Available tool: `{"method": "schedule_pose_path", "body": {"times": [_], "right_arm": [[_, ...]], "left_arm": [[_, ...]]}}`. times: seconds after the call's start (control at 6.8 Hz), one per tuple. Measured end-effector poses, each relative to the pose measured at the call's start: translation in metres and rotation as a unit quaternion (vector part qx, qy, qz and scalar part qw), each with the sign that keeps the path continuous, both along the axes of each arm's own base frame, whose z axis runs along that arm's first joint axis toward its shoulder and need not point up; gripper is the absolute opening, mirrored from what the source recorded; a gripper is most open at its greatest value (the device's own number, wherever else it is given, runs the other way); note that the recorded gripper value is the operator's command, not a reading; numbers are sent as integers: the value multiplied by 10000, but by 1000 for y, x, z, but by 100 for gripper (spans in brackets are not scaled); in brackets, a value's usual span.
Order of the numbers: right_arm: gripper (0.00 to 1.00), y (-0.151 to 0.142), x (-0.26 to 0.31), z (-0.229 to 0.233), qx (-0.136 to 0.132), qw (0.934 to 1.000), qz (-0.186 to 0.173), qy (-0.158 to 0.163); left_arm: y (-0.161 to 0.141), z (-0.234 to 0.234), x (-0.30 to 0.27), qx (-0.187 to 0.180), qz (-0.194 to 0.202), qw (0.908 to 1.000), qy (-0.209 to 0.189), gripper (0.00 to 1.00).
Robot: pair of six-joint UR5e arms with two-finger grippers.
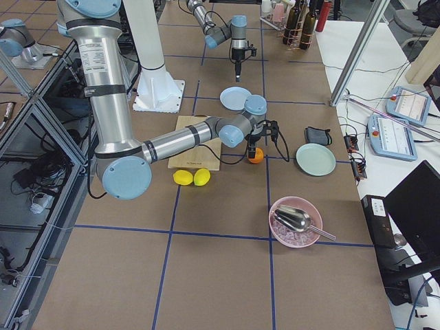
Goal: Pick orange to plate
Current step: 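Grasp the orange with the right gripper while the left gripper releases the plate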
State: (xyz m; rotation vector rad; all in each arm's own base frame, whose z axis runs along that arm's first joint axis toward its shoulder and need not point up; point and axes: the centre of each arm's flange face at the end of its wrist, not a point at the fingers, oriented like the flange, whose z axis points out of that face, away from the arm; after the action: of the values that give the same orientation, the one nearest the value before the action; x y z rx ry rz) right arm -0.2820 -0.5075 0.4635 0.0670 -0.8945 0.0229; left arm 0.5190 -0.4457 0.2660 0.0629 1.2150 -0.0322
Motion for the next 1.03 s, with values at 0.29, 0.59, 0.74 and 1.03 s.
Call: {"method": "schedule_pose_path", "body": {"times": [0.29, 0.59, 0.74, 1.03], "right_arm": [[100, -11, -32, 8, 30, 9995, 118, 277], [100, -15, -48, 13, 69, 9990, 144, 423], [100, -17, -55, 14, 82, 9988, 138, 463], [79, -21, -62, 19, 58, 9986, 116, 520]], "left_arm": [[0, 5, -7, 5, -63, 10000, -18, 99], [-1, 5, -10, 11, -88, 10000, -12, 99], [-1, 4, -11, 15, -100, 9999, -8, 99], [-3, 3, -13, 24, -126, 9999, -1, 99]]}}
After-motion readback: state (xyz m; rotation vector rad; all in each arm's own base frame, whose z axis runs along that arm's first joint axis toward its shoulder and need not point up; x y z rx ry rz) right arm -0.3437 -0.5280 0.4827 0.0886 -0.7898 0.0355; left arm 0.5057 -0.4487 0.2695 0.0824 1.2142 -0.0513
